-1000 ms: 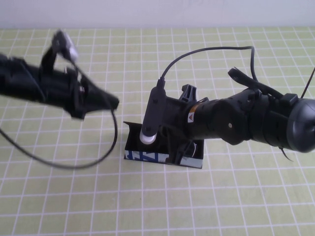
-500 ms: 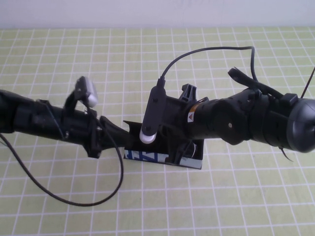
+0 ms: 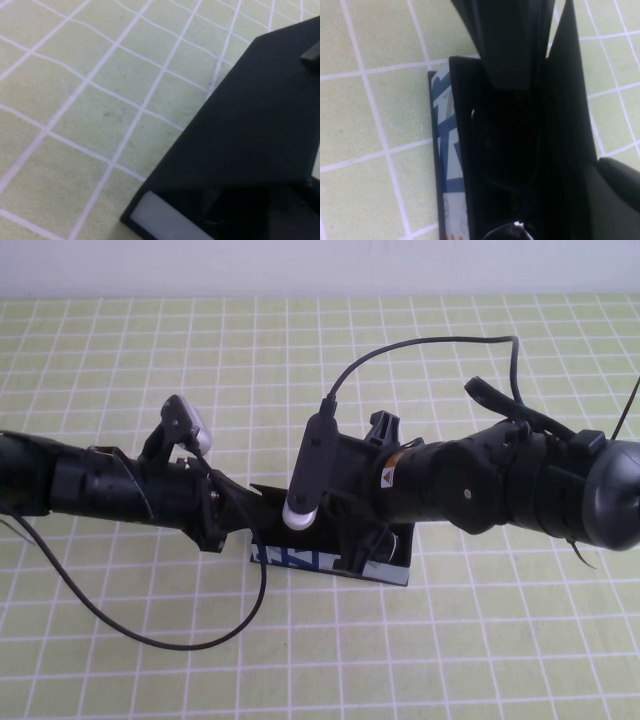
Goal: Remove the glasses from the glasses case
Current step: Pick up the glasses from the glasses case
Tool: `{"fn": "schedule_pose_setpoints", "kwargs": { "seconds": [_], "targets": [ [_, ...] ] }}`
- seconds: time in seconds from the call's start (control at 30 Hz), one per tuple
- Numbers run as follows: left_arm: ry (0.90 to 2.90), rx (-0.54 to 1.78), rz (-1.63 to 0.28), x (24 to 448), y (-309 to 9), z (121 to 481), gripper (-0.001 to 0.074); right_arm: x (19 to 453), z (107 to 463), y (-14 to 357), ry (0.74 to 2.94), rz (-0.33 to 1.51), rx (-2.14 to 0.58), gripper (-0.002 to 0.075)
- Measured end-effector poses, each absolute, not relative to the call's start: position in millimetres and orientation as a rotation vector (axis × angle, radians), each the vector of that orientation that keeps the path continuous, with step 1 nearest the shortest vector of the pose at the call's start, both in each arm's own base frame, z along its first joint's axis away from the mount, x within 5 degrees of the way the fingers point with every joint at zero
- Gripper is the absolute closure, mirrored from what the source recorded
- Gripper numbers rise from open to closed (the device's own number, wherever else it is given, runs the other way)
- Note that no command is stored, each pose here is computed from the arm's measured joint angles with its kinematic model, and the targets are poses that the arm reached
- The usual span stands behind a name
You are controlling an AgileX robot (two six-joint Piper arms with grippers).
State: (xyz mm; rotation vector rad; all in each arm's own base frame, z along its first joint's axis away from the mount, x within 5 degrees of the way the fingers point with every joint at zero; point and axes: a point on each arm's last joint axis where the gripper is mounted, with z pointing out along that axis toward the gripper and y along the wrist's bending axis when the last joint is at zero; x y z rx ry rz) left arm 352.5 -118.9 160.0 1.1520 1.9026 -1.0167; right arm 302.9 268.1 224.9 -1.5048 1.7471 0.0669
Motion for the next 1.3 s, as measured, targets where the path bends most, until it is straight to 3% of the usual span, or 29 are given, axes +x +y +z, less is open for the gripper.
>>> {"fn": "schedule_pose_setpoints", "kwargs": {
  "seconds": [0.37,0.5,0.63,0.7,0.8,0.9,1.1,1.3],
  "targets": [
    [1.945,1.133,-1.060,354,-117,142,0.0739,303,225,269,1.762,0.087,-1.480,0.0718],
    [1.947,1.130,-1.065,354,-117,143,0.0739,300,231,269,1.808,0.154,-1.408,0.0589],
    [1.952,1.126,-1.068,354,-117,142,0.0739,284,255,267,1.923,0.372,-1.271,0.0473],
    [1.952,1.126,-1.071,354,-117,143,0.0739,273,262,269,1.984,0.490,-1.235,0.0505],
    [1.952,1.123,-1.078,353,-117,142,0.0739,262,258,272,2.107,0.623,-1.212,0.0648],
    [1.952,1.121,-1.087,353,-117,142,0.0739,264,240,275,2.245,0.643,-1.146,0.0713],
    [1.954,1.114,-1.096,353,-116,142,0.0739,285,208,273,2.379,0.519,-0.927,0.0738],
    [1.957,1.114,-1.100,353,-116,142,0.0739,321,220,264,2.354,0.512,-0.750,0.0741]
  ]
}}
